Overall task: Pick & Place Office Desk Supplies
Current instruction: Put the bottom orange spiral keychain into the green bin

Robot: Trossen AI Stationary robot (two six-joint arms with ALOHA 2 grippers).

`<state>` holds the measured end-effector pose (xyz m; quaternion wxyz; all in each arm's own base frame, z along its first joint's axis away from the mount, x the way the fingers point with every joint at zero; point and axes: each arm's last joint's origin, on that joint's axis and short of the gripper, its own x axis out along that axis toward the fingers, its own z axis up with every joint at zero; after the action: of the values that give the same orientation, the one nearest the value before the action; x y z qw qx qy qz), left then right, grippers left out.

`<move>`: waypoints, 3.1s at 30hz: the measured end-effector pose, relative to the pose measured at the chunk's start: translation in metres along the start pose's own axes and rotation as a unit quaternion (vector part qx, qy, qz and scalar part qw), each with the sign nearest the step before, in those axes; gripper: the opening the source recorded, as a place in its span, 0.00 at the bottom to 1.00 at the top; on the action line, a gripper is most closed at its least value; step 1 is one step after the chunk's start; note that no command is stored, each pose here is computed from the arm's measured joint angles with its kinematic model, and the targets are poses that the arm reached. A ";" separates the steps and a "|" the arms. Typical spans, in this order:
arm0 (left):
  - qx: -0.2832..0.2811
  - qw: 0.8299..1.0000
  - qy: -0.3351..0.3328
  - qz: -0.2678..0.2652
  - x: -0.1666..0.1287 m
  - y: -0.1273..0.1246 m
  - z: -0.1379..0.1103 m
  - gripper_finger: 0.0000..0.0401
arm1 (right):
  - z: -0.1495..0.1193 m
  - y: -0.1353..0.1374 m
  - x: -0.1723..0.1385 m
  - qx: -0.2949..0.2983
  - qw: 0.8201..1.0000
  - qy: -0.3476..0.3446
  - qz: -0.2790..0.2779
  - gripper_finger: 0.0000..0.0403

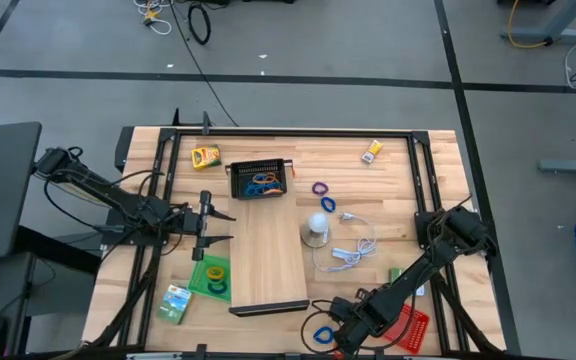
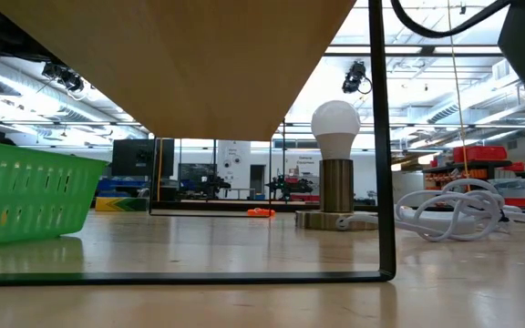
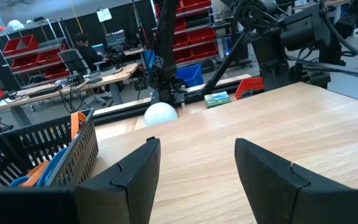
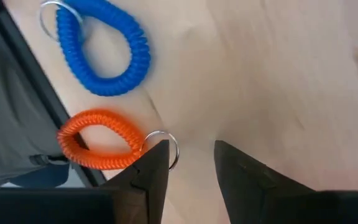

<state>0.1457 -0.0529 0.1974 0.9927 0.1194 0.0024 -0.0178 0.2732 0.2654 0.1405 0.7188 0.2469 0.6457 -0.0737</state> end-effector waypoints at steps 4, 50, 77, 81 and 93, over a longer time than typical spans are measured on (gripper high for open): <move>0.000 1.000 0.000 0.000 0.000 0.000 0.000 0.53 | -0.001 -0.005 0.000 0.004 1.000 0.003 -0.029 0.23; -0.009 1.000 -0.004 -0.001 0.000 0.000 0.001 0.53 | 0.030 -0.007 -0.094 -0.056 0.980 -0.017 -0.192 0.02; -0.004 1.000 0.005 -0.015 0.000 -0.001 -0.001 0.53 | 0.031 -0.011 -0.046 -0.216 0.972 -0.009 -0.095 0.63; -0.003 1.000 0.005 -0.015 0.000 -0.001 -0.001 0.53 | 0.021 -0.010 -0.039 -0.239 0.967 -0.007 -0.092 0.60; -0.001 1.000 0.005 -0.015 0.000 -0.001 -0.001 0.53 | 0.011 -0.027 -0.015 -0.257 0.960 -0.015 -0.108 0.58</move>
<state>0.1456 -0.0537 0.1957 0.9924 0.1188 0.0091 -0.0317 0.2694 0.2343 0.1482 0.7553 -0.0183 0.6550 0.0137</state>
